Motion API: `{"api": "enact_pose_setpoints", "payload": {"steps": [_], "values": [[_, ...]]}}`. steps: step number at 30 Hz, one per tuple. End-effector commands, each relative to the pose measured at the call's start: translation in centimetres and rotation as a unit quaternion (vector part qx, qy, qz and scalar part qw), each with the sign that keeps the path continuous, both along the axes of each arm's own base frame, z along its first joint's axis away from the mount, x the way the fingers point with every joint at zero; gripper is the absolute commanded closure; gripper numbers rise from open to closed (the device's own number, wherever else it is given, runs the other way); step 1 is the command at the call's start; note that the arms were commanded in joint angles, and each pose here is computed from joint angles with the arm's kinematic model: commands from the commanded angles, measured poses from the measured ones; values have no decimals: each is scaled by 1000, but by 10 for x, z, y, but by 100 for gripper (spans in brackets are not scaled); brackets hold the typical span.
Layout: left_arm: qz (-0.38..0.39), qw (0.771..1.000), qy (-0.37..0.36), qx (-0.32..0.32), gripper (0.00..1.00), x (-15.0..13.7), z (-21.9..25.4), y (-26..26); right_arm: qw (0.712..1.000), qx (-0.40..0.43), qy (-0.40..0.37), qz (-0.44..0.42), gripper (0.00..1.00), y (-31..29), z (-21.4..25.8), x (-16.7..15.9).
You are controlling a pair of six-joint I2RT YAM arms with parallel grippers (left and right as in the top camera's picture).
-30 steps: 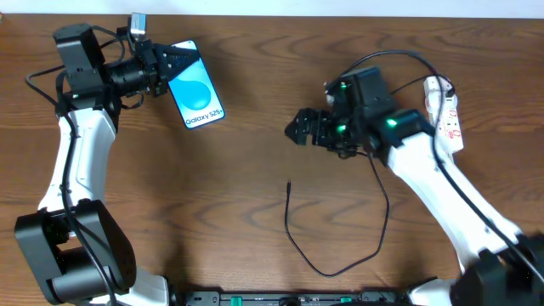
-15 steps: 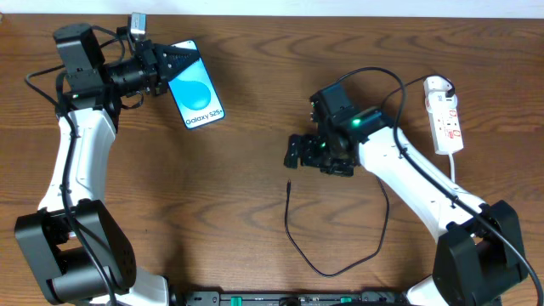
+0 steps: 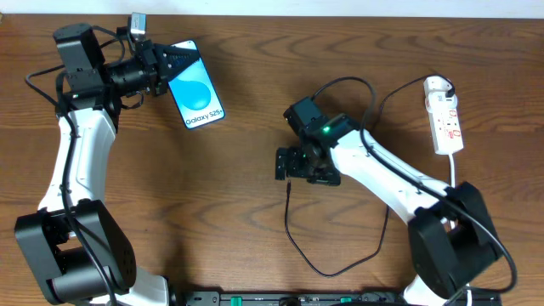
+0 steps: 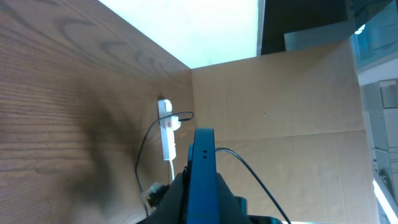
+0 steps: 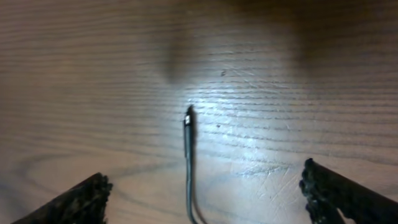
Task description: Plug charger to phone and switch on socket
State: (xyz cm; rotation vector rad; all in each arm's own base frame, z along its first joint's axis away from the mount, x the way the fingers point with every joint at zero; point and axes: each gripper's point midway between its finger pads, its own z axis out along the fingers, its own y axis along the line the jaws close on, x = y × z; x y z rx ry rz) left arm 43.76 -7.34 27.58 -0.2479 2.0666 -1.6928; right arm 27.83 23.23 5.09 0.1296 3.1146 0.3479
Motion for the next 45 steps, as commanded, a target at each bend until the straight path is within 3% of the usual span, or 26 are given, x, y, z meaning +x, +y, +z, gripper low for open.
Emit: {"api": "enact_pose_setpoints", "payload": {"steps": [1,28,45], "values": [[-14,999,-35,2,93,-7,22,-2,1000,-13,2,-14,8,1,-5,2],[-14,999,-38,4,92,-7,22,-2,998,-54,-13,-32,9,10,-20,-12],[-14,999,-38,4,92,-7,22,-2,998,-49,-16,-37,15,10,-39,-17]]}}
